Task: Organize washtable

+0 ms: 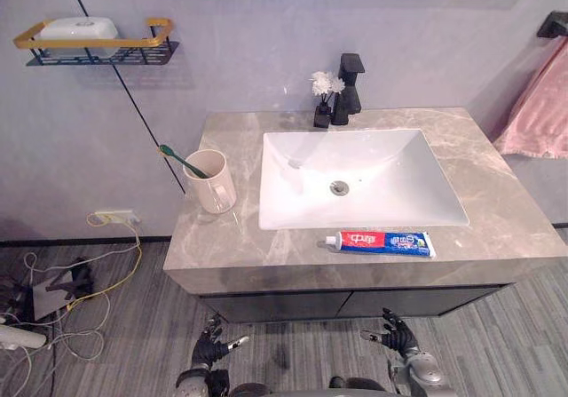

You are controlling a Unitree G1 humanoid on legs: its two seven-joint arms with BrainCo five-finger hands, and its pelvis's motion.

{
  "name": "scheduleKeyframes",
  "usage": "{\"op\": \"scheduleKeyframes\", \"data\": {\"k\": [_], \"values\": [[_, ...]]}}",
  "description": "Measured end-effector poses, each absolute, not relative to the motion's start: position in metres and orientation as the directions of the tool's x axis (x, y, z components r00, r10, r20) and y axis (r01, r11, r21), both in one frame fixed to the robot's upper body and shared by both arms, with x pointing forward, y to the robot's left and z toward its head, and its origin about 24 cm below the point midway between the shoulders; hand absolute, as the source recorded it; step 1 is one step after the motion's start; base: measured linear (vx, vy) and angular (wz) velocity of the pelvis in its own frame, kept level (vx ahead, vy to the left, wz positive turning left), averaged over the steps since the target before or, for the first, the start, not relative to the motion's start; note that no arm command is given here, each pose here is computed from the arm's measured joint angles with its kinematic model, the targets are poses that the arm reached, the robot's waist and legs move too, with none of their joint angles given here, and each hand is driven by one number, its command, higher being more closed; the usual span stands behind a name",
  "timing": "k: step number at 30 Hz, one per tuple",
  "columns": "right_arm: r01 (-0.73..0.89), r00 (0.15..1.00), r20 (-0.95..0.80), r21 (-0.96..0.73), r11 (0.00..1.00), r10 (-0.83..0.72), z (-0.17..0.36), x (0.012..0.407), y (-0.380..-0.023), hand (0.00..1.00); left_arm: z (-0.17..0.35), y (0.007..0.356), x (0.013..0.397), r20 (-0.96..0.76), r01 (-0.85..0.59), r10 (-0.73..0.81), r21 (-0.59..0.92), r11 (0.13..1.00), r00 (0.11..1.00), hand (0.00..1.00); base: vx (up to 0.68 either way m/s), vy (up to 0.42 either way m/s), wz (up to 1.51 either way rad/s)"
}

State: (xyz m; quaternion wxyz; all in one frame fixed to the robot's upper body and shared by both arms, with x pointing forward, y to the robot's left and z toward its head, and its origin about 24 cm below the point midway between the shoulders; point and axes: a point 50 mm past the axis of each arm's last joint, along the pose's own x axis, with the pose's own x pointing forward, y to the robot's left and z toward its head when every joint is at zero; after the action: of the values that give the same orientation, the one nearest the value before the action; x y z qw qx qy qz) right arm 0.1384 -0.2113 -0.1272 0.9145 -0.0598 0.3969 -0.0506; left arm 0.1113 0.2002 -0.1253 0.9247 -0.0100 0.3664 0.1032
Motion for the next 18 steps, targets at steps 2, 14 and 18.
{"op": "scheduleKeyframes", "data": {"k": [2, 14, 18], "values": [[0.046, 0.676, -0.723, -0.151, 0.987, -0.142, -0.128, 0.138, -0.212, 0.00, -0.127, 0.200, 0.111, -0.687, -0.198, 0.183, 0.058, 0.978, 0.704, 0.00, 0.04, -0.004, 0.14], [0.098, 0.629, -0.748, -0.195, 0.976, -0.212, -0.133, 0.133, -0.230, 0.00, -0.132, 0.213, 0.109, -0.710, -0.230, 0.233, 0.101, 0.968, 0.665, 0.00, 0.03, 0.004, 0.09], [0.111, 0.620, -0.751, -0.199, 0.974, -0.224, -0.134, 0.131, -0.232, 0.00, -0.133, 0.213, 0.108, -0.712, -0.230, 0.233, 0.103, 0.968, 0.662, 0.00, 0.00, 0.000, 0.00]]}}
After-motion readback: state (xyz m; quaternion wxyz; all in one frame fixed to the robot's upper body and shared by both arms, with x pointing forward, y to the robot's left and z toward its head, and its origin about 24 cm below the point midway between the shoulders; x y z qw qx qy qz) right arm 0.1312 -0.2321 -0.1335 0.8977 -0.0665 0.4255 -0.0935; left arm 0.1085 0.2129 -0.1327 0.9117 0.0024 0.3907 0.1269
